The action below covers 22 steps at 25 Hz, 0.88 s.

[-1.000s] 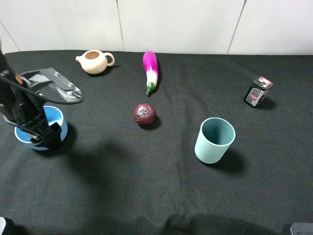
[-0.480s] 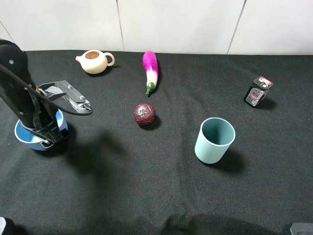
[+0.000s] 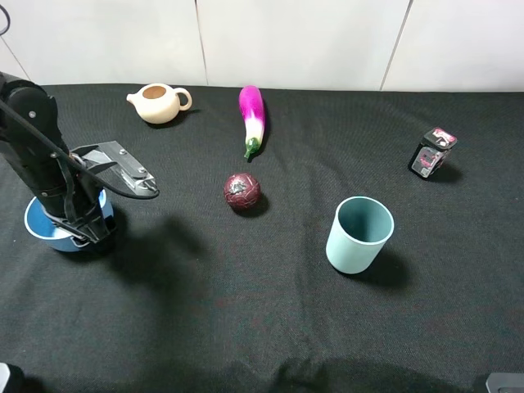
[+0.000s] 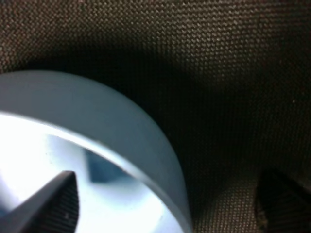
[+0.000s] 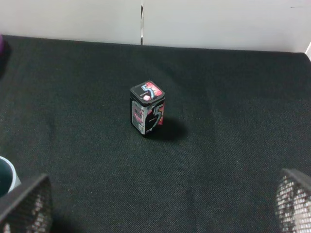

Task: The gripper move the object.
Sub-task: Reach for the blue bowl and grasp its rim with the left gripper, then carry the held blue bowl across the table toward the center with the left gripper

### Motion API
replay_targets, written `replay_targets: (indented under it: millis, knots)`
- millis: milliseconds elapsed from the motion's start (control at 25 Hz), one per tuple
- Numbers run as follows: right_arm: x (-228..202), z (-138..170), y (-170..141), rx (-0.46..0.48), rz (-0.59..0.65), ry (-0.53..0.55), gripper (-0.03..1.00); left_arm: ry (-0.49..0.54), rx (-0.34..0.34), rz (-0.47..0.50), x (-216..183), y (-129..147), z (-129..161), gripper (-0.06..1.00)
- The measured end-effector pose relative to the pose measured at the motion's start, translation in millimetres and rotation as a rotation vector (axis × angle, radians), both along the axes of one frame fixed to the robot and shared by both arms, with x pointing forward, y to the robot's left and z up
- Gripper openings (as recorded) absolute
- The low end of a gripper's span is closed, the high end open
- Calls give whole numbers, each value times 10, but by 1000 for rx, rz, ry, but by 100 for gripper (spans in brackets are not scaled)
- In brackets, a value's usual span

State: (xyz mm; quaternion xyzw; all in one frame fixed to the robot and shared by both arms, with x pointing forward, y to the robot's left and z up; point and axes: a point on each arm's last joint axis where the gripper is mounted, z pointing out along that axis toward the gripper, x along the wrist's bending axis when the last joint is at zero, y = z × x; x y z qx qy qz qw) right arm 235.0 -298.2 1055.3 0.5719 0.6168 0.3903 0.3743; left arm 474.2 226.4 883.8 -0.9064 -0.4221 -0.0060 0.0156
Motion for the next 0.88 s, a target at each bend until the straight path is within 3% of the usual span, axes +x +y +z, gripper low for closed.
replay_targets:
  millis: [520, 880]
  knots:
    - [0, 0, 0, 0, 0, 0, 69, -9, -3, 2, 9, -3, -2, 10]
    - [0, 0, 0, 0, 0, 0, 69, -13, -4, 1, 12, -4, -2, 5]
